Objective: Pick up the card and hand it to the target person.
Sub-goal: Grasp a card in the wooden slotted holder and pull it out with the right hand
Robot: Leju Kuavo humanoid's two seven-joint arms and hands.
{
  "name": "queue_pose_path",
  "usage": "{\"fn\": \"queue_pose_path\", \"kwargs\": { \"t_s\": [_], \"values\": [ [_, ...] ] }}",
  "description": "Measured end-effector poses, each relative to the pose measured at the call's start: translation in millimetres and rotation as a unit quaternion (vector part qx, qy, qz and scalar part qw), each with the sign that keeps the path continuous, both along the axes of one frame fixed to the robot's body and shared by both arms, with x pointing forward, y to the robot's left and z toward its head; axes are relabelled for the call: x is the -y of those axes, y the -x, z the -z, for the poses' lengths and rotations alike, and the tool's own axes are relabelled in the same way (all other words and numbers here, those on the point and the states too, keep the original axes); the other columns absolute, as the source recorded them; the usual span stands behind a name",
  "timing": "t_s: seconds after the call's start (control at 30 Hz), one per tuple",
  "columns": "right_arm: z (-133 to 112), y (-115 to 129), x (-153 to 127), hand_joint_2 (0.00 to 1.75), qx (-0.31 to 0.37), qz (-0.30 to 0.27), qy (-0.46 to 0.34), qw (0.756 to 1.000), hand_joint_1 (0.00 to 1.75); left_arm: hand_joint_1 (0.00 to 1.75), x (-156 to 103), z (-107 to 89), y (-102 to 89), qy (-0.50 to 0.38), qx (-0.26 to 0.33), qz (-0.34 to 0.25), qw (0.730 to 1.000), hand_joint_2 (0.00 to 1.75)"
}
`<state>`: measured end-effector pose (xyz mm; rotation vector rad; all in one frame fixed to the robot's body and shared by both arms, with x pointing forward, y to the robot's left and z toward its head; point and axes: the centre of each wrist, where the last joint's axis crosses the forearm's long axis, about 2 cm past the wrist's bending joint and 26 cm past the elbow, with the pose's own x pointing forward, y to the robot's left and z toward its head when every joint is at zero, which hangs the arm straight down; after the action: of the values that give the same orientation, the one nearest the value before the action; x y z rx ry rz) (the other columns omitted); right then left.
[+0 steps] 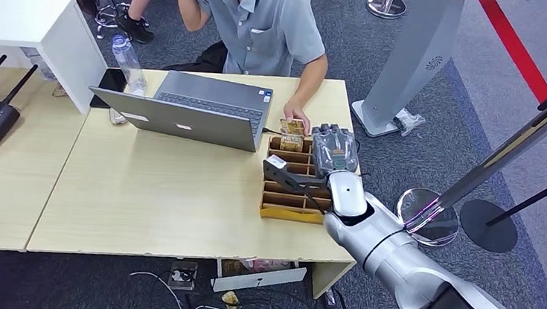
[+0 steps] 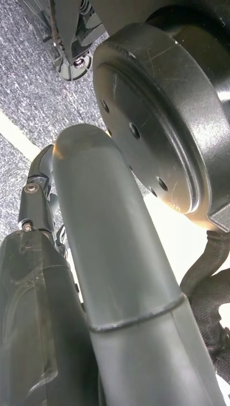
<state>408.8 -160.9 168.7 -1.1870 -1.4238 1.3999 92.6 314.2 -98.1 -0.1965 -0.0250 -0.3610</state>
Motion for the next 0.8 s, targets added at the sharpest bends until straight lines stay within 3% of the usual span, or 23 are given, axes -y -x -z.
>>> {"fn": "queue_pose_path", "kwargs": {
  "t_s": [0.23, 0.4, 0.8],
  "values": [
    [0.6, -1.4, 0.4, 1.75, 0.001, 0.008, 0.011, 1.0, 1.0, 0.0, 0.0, 0.0, -0.2, -0.003, -0.002, 0.006, 1.0, 0.0],
    [-0.6, -2.9, 0.6, 1.75, 0.009, 0.009, 0.021, 1.0, 1.23, 0.0, 0.2, -0.1, -0.3, -0.005, -0.003, 0.013, 1.0, 0.0],
    [-1.7, -3.9, 1.0, 1.75, 0.017, 0.008, 0.03, 0.999, 1.16, 0.0, 0.2, -0.1, -0.3, -0.006, -0.002, 0.02, 1.0, 0.0]
  ]
}}
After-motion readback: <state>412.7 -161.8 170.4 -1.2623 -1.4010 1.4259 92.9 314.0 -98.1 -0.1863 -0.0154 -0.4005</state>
